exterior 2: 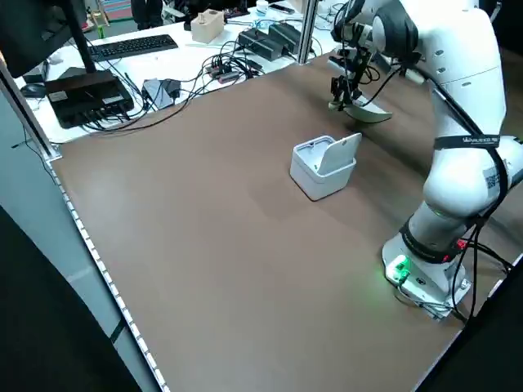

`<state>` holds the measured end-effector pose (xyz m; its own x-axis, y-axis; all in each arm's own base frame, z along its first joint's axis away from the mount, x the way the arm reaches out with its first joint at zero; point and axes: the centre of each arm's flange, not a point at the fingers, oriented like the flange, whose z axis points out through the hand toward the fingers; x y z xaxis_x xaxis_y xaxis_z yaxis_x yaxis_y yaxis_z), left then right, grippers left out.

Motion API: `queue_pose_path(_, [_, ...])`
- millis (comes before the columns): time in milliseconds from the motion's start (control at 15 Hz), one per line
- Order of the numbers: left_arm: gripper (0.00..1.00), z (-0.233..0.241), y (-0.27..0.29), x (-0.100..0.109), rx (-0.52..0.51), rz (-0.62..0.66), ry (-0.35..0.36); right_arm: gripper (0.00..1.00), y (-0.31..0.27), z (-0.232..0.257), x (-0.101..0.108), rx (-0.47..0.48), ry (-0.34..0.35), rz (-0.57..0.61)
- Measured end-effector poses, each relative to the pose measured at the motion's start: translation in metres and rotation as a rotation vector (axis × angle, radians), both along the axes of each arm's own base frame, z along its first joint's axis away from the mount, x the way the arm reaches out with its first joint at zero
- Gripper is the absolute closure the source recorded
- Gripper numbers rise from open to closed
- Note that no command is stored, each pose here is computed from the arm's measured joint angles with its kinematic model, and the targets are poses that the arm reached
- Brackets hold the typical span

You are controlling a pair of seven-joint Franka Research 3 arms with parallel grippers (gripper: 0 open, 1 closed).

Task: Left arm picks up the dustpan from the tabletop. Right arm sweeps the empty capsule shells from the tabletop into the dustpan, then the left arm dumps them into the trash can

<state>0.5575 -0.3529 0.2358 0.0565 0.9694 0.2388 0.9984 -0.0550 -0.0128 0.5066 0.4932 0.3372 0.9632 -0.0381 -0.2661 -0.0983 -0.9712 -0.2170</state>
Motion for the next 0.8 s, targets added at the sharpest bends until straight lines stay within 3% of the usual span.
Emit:
queue_pose_path(200, [0.66,0.000,0.000,0.000,0.000,0.000,0.000,0.74,0.029,-0.047,-0.025,-0.011,0.044,0.019])
queue_pose_path(800, [0.66,0.000,0.000,0.000,0.000,0.000,0.000,0.74,0.031,-0.077,-0.033,-0.048,0.092,0.027])
